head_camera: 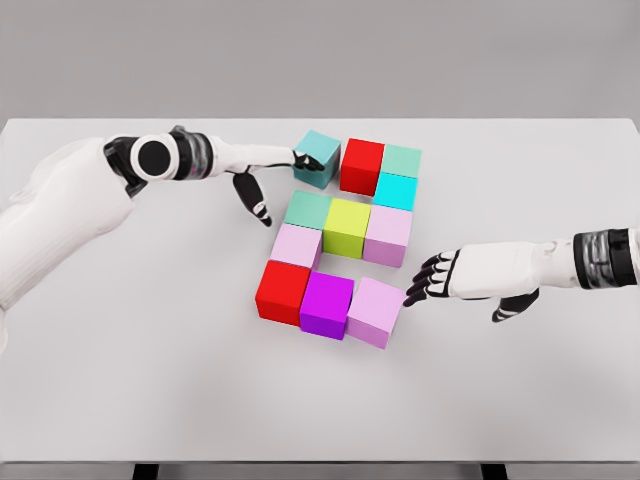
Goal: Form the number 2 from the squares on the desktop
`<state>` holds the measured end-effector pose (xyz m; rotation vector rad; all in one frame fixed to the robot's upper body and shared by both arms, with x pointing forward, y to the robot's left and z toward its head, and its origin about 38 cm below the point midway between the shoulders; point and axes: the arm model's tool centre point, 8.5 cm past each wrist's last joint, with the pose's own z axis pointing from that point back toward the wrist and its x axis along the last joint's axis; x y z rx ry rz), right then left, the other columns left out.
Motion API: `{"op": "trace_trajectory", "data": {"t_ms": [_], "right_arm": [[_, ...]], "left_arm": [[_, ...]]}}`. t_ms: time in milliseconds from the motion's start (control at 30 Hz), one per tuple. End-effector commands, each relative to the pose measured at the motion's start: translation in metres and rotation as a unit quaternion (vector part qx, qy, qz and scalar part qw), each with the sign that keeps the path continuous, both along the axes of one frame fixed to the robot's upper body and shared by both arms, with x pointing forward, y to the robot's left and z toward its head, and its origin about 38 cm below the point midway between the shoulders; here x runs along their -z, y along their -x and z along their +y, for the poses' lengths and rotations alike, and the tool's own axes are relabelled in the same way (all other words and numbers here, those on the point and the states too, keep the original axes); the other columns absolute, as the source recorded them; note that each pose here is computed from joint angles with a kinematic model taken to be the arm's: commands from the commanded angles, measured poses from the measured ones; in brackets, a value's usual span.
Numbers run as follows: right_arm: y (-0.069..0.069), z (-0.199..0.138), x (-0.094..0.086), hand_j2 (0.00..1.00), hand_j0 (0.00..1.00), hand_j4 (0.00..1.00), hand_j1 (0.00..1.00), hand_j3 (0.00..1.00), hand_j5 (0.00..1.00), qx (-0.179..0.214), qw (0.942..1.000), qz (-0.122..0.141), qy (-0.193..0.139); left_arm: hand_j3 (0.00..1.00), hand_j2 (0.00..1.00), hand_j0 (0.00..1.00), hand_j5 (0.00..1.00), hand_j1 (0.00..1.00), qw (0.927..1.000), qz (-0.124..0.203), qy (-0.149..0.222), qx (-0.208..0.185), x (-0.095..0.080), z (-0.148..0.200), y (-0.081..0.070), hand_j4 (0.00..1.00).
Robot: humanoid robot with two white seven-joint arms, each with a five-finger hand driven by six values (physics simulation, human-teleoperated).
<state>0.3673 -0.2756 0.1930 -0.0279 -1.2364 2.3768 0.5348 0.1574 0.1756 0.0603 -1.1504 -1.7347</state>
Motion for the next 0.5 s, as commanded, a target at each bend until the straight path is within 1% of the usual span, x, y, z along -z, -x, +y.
{"op": "trace_trajectory", "data": {"t_ms": [0,67,133,233,400,467], "right_arm": [[0.0,0.001,-0.001,1.0,1.0,1.0,1.0,1.0,1.0,0.001,1.0,0.001,-0.003],[0.0,0.001,-0.001,1.0,1.0,1.0,1.0,1.0,1.0,0.0,1.0,0.001,-0.003],[0.0,0.001,-0.001,1.0,1.0,1.0,1.0,1.0,1.0,0.0,1.0,0.001,-0.003],[0.0,0.002,-0.001,1.0,1.0,1.0,1.0,1.0,1.0,0.0,1.0,0.001,-0.004],[0.0,0.003,-0.001,1.0,1.0,1.0,1.0,1.0,1.0,-0.002,1.0,0.001,-0.006],[0.0,0.004,-0.001,1.0,1.0,1.0,1.0,1.0,1.0,-0.003,1.0,0.001,-0.006]], "left_arm": [[1.0,1.0,1.0,1.0,1.0,1.0,-0.003,-0.002,-0.007,-0.002,0.012,-0.001,1.0],[1.0,1.0,1.0,1.0,1.0,0.9998,-0.006,-0.008,-0.018,-0.004,0.03,-0.002,1.0],[1.0,1.0,1.0,1.0,1.0,0.9997,-0.01,-0.009,-0.02,-0.006,0.041,-0.003,1.0],[1.0,1.0,1.0,1.0,1.0,0.9987,-0.006,-0.02,-0.047,-0.002,0.06,-0.009,1.0],[1.0,1.0,1.0,1.0,1.0,0.9974,-0.007,-0.037,-0.062,0.002,0.061,-0.017,1.0],[1.0,1.0,1.0,1.0,1.0,0.9961,-0.003,-0.047,-0.075,0.007,0.061,-0.022,1.0]]}}
